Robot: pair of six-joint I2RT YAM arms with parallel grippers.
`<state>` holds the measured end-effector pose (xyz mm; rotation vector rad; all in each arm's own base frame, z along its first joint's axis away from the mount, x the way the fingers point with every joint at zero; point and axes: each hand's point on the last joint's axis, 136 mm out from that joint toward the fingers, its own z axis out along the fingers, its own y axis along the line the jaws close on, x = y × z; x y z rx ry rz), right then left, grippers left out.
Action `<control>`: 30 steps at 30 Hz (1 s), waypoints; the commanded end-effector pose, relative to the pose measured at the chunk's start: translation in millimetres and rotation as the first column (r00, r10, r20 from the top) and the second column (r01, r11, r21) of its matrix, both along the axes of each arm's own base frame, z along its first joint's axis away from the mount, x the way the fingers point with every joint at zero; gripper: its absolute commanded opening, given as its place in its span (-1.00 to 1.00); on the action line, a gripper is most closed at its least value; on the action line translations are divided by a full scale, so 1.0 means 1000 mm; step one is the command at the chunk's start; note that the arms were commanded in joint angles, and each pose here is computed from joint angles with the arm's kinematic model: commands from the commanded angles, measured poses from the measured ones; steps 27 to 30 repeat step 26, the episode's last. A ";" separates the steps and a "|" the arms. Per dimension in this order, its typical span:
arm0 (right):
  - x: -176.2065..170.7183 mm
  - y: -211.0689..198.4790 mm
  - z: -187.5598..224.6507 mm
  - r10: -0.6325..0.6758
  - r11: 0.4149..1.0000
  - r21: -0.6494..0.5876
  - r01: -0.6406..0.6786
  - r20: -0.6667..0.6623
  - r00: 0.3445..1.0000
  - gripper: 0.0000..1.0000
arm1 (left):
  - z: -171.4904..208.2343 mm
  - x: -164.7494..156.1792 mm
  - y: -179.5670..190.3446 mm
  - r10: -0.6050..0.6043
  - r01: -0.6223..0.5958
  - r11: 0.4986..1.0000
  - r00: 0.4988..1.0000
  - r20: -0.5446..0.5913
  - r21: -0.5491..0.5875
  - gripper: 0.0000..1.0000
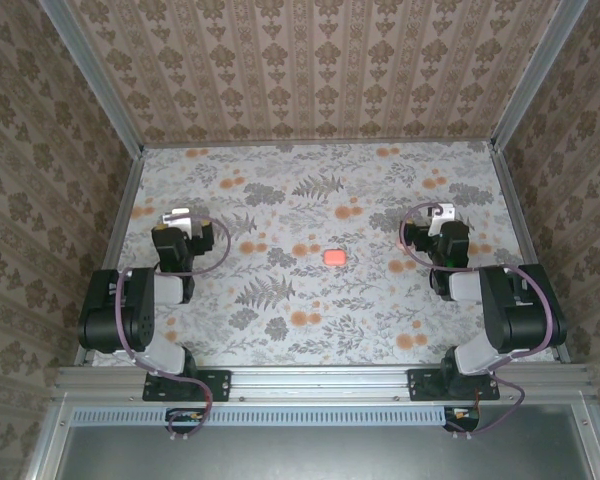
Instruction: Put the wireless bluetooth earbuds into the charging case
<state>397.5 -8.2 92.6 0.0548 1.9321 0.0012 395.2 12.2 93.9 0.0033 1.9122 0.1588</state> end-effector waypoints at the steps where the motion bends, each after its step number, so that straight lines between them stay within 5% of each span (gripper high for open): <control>1: 0.002 0.005 0.004 0.020 1.000 0.019 -0.021 0.007 1.000 1.00 | 0.002 0.002 -0.003 -0.008 0.008 1.000 1.000 -0.004 0.003 0.99; 30: 0.002 0.005 0.005 0.021 1.000 0.019 -0.021 0.014 1.000 1.00 | 0.002 0.002 -0.003 -0.014 0.014 1.000 1.000 -0.007 0.000 1.00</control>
